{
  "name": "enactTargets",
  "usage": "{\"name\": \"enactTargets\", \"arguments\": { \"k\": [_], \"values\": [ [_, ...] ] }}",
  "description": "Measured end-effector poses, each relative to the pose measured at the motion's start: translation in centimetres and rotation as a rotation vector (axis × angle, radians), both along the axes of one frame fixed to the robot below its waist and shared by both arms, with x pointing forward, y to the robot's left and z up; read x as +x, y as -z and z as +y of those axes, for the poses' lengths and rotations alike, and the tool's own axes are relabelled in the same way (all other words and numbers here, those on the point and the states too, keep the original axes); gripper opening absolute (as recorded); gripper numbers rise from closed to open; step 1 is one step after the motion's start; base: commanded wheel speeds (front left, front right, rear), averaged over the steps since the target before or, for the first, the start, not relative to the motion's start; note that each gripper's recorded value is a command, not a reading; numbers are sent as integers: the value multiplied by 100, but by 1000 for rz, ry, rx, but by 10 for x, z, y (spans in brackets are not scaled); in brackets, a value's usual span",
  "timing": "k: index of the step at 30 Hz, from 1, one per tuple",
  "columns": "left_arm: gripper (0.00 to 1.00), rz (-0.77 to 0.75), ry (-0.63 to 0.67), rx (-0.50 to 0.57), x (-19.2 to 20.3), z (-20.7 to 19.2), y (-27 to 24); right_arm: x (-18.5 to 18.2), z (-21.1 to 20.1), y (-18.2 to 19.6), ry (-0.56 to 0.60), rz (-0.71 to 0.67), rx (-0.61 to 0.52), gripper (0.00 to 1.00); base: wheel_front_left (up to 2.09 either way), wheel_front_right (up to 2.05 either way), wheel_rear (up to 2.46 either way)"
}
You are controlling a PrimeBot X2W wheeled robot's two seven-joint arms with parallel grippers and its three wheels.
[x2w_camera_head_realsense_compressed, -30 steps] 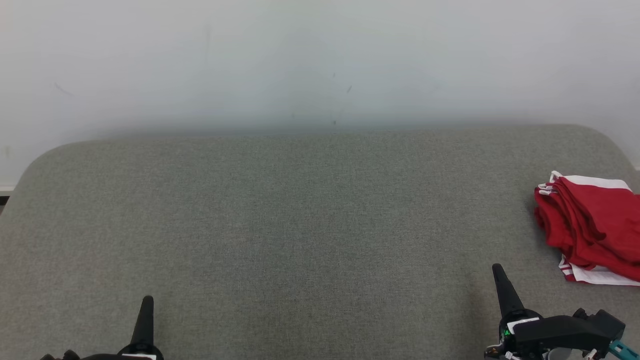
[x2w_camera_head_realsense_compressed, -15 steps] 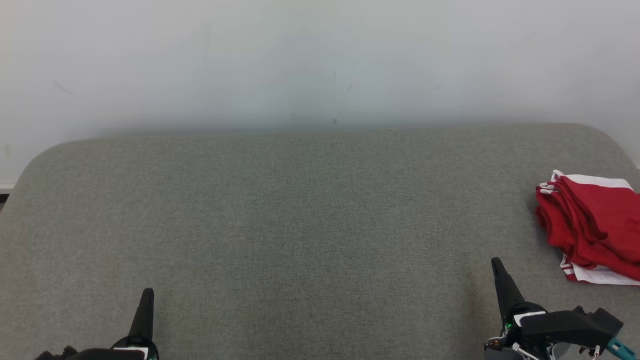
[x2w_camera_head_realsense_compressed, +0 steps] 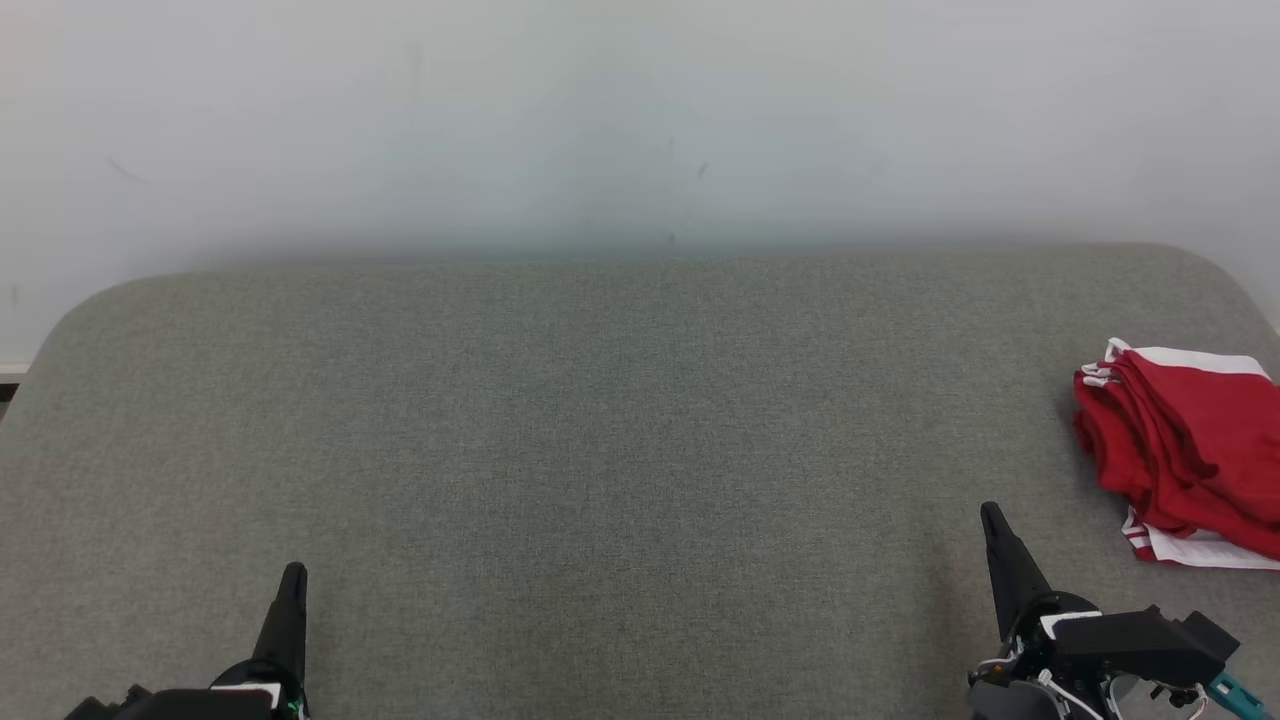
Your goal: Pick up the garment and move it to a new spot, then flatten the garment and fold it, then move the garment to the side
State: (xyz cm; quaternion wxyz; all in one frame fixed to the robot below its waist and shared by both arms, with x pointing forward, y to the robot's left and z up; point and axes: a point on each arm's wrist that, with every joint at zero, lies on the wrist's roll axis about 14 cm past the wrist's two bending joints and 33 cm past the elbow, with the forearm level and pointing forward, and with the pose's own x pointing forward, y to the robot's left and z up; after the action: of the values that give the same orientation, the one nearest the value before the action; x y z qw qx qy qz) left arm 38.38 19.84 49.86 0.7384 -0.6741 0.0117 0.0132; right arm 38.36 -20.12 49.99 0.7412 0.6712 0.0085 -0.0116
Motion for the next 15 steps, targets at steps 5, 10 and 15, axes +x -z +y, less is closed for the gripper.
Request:
{"name": "enactTargets", "arguments": {
  "k": [5,10,15],
  "values": [
    [0,-7,1,-35,1,0,-2,2,0,-2,-1,-7,35,0,0,0,0],
    [0,-16,3,-64,3,1,-4,3,1,-4,-2,-15,68,0,0,0,0],
    [0,-27,4,-93,4,1,-6,4,1,-5,-3,-20,101,0,0,0,0]
  ]
}}
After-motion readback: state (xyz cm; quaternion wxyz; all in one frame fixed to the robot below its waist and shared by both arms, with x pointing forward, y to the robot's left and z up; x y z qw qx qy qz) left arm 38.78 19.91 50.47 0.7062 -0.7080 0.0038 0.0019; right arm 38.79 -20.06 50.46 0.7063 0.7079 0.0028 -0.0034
